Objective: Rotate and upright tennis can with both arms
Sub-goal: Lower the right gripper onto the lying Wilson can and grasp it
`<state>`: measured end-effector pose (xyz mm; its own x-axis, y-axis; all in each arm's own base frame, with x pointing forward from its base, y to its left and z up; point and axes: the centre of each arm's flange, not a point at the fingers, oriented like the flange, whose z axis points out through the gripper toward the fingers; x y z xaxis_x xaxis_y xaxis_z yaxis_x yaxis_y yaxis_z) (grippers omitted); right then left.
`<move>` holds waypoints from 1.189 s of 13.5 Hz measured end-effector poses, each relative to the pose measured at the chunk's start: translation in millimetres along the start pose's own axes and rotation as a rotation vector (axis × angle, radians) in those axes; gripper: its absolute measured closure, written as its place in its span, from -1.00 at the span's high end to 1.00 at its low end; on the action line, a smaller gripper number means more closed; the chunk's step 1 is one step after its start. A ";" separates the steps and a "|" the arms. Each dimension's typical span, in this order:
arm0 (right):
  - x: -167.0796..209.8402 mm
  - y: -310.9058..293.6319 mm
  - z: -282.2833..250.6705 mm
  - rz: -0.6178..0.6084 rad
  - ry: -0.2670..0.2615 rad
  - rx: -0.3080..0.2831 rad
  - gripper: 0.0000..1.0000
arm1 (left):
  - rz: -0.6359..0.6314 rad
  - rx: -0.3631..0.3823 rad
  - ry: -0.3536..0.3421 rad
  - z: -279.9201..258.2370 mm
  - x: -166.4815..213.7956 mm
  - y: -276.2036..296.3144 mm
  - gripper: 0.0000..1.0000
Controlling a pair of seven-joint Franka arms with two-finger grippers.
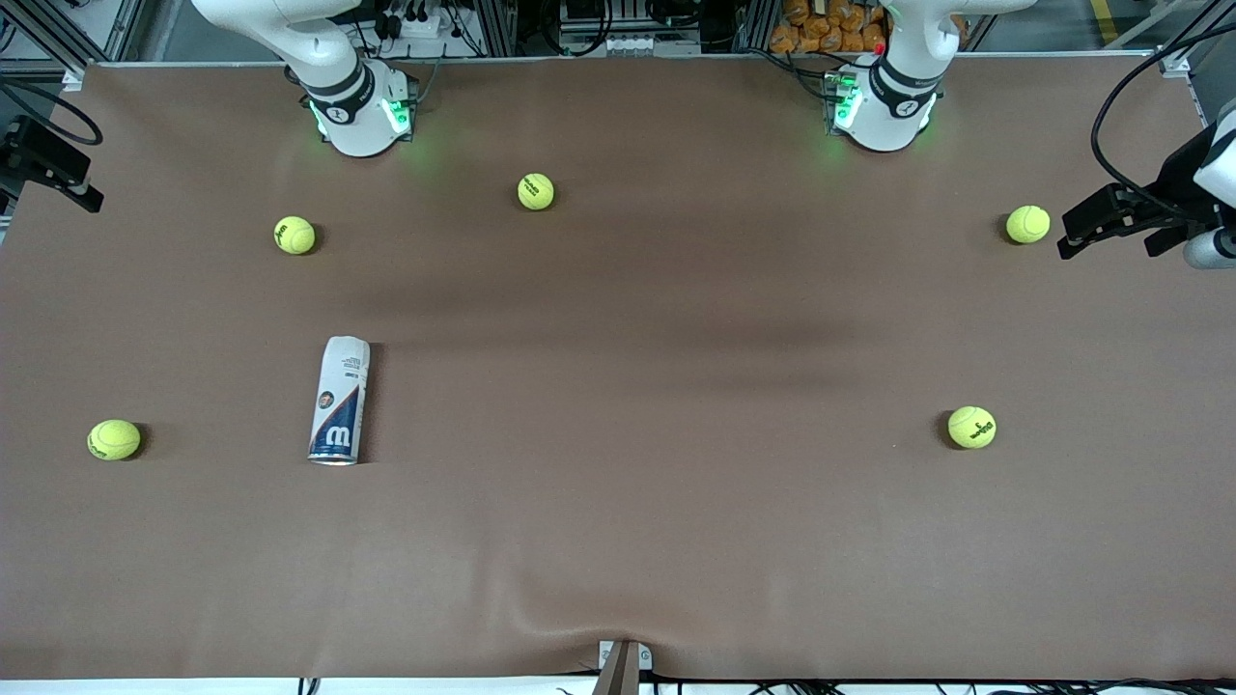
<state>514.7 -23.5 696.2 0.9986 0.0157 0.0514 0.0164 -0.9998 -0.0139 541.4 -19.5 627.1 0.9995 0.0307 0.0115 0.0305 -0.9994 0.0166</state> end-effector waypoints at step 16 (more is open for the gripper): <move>65.1 -79.5 270.2 -0.101 -0.259 -0.065 1.00 | -0.009 0.000 -0.008 3.8 1.0 -4.3 1.00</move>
<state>592.3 61.1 430.8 0.9720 0.1102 -0.2076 0.1216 -0.9917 0.0428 542.3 -15.2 623.3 0.9992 0.0391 0.0029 0.0391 -0.9991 0.0163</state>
